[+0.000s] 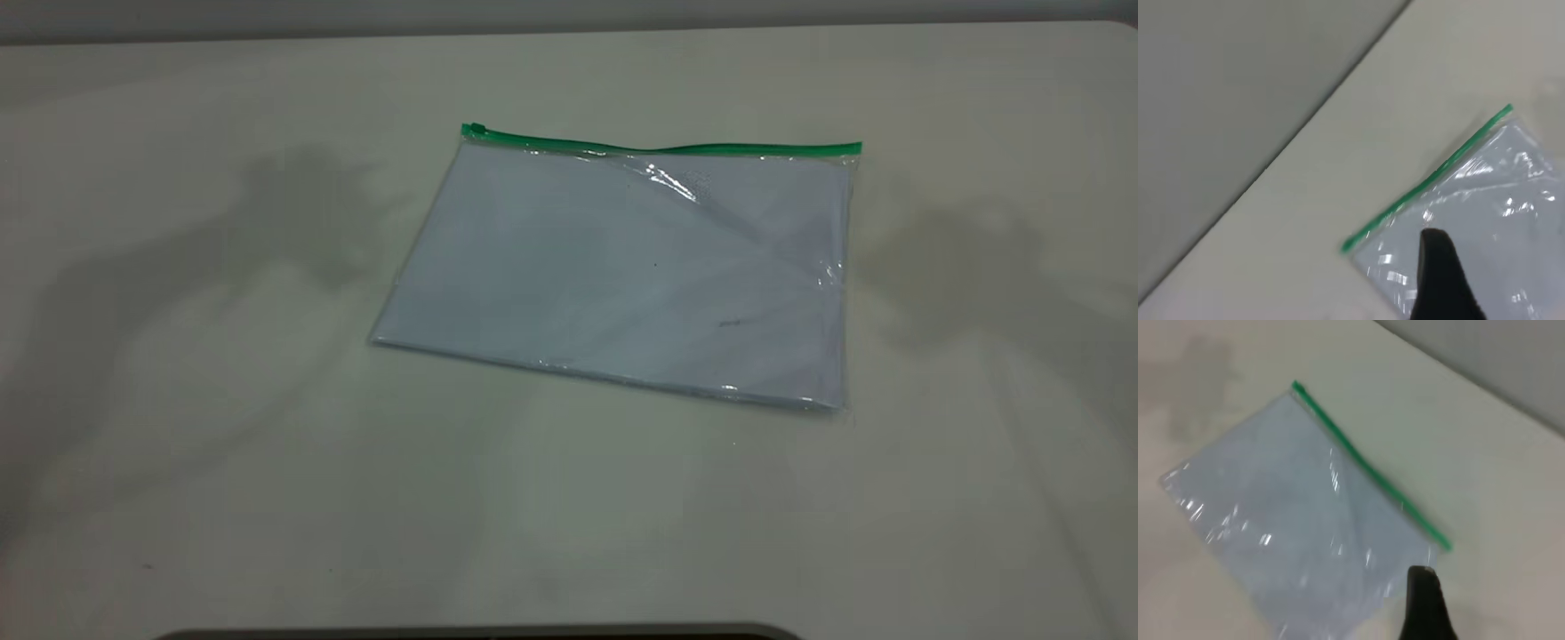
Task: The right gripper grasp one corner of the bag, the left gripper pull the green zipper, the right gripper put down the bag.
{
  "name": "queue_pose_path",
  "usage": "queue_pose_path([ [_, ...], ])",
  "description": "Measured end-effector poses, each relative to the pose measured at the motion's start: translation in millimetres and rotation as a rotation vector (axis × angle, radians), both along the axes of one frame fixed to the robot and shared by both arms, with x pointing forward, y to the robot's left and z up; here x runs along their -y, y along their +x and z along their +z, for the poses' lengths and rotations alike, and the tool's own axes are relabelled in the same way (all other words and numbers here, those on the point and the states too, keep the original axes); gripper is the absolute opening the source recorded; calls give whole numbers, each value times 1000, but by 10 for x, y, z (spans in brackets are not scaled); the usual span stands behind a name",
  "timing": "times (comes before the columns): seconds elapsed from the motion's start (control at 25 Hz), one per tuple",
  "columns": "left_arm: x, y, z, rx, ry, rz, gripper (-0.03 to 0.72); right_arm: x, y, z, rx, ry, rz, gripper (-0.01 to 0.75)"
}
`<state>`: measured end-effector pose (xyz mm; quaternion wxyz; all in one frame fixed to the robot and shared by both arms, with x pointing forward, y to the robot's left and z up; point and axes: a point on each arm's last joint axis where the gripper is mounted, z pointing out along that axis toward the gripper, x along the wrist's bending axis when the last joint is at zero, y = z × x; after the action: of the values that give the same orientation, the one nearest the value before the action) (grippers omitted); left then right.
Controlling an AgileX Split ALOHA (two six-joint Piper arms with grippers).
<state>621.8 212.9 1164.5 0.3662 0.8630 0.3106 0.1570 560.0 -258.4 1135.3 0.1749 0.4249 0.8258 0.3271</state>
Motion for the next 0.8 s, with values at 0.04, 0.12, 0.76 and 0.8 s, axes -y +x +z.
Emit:
queue_pose_path([
  [0.04,-54,-141,135,-16,22,47,512,25,-156,105,-31,-9,-32,557],
  [0.12,-155,-423,348,-71,54,145,512,67,-445,225,-132,-27,-87,557],
  [0.76,-576,-1620,117,-274,174,569,512,267,-2038,-454,-332,-49,-436,539],
  [0.8,-585,-1689,-19,-312,193,564,512,274,-2121,-555,-348,-52,-448,539],
])
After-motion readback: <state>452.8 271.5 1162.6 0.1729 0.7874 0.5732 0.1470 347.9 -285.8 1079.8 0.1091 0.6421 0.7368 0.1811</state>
